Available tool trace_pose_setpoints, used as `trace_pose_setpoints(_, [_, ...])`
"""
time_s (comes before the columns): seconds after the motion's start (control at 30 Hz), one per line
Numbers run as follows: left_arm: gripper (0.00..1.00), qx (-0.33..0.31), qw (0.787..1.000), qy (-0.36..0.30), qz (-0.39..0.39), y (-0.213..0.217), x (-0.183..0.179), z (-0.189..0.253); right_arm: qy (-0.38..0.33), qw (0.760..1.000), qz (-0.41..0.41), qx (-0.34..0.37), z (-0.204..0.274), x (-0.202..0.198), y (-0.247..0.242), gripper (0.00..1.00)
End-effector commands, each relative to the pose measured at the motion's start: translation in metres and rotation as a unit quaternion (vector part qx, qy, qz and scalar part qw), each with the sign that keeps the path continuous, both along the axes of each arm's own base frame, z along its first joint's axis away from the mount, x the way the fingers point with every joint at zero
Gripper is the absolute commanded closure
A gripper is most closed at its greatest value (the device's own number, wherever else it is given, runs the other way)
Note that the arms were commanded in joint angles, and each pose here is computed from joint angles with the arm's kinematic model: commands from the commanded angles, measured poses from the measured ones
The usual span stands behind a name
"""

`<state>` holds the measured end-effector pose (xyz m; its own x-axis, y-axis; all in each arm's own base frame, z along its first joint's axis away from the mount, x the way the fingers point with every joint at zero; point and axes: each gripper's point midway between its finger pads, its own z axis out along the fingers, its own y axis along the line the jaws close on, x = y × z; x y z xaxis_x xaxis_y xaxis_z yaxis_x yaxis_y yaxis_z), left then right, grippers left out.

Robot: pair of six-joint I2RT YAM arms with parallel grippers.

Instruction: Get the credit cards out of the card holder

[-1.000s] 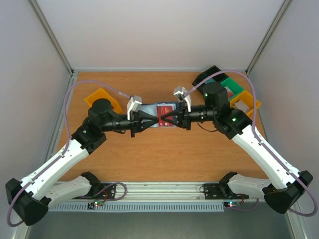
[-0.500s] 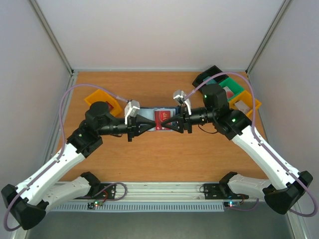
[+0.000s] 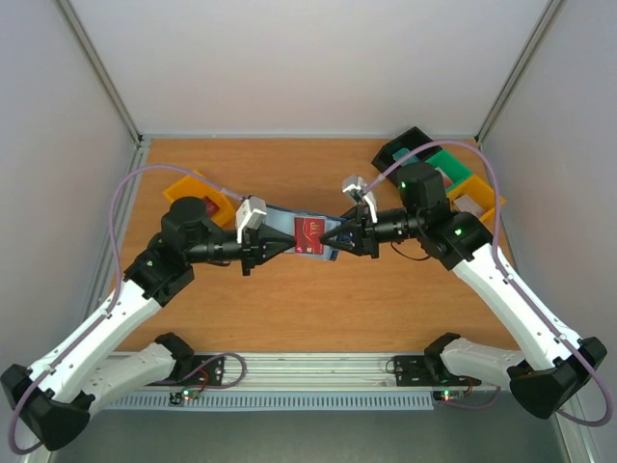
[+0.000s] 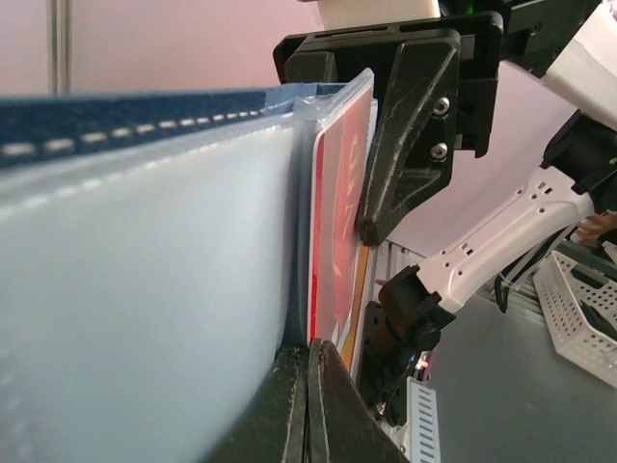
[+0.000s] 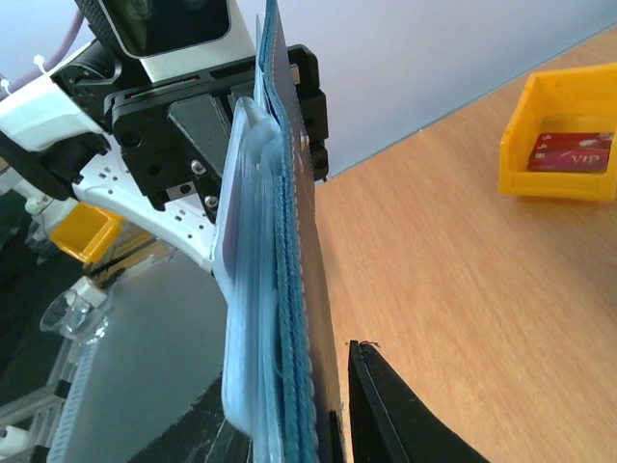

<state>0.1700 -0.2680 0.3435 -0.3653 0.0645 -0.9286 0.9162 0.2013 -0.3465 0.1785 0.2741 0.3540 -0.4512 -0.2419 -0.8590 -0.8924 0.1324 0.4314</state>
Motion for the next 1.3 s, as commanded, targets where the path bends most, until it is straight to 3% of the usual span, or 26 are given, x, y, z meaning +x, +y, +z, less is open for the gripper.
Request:
trace_pose_setpoints(0.0, [1.00, 0.003, 0.999, -0.037, -0.003, 0.008, -0.004, 0.005, 0.005, 1.000, 0.014, -0.003, 0.000, -0.009, -0.006, 0.76])
trace_pose_setpoints(0.07, [1.00, 0.005, 0.999, -0.041, -0.004, 0.010, -0.004, 0.005, 0.011, 1.000, 0.020, -0.003, 0.000, -0.010, -0.005, 0.78])
trace_pose_setpoints(0.3, [1.00, 0.014, 0.999, -0.041, -0.005, 0.013, -0.004, 0.002, 0.015, 0.999, 0.037, -0.006, 0.000, -0.016, -0.006, 0.98])
trace_pose_setpoints(0.67, [1.00, 0.014, 0.997, -0.048, -0.051, 0.015, -0.017, -0.003, 0.021, 0.998, 0.052, -0.014, -0.001, -0.020, -0.007, 0.99])
trace_pose_setpoints(0.8, [1.00, 0.001, 0.998, -0.023, -0.058, 0.009, -0.013, -0.002, 0.029, 0.998, 0.058, -0.012, 0.000, -0.018, -0.004, 0.99])
trace_pose_setpoints(0.83, [0.97, 0.002, 0.998, -0.016, -0.054, 0.008, -0.011, -0.003, 0.030, 0.998, 0.060, -0.011, 0.000, -0.019, -0.003, 0.99])
trace_pose_setpoints(0.9, [0.78, 0.003, 0.999, -0.008, -0.050, 0.009, -0.011, -0.005, 0.029, 0.997, 0.064, -0.008, 0.001, -0.020, -0.004, 0.99])
trace_pose_setpoints(1.0, [0.66, -0.001, 0.999, -0.008, -0.048, 0.009, -0.010, -0.004, 0.031, 0.997, 0.073, -0.004, 0.002, -0.023, -0.003, 0.99])
trace_pose_setpoints(1.2, [0.72, -0.023, 0.998, -0.022, -0.046, 0.004, -0.002, 0.006, 0.039, 0.995, 0.088, 0.002, 0.005, -0.027, -0.003, 0.99])
trace_pose_setpoints(1.27, [0.80, -0.035, 0.997, -0.016, -0.059, 0.001, -0.005, 0.010, 0.037, 0.995, 0.089, 0.002, 0.005, -0.028, -0.003, 0.99])
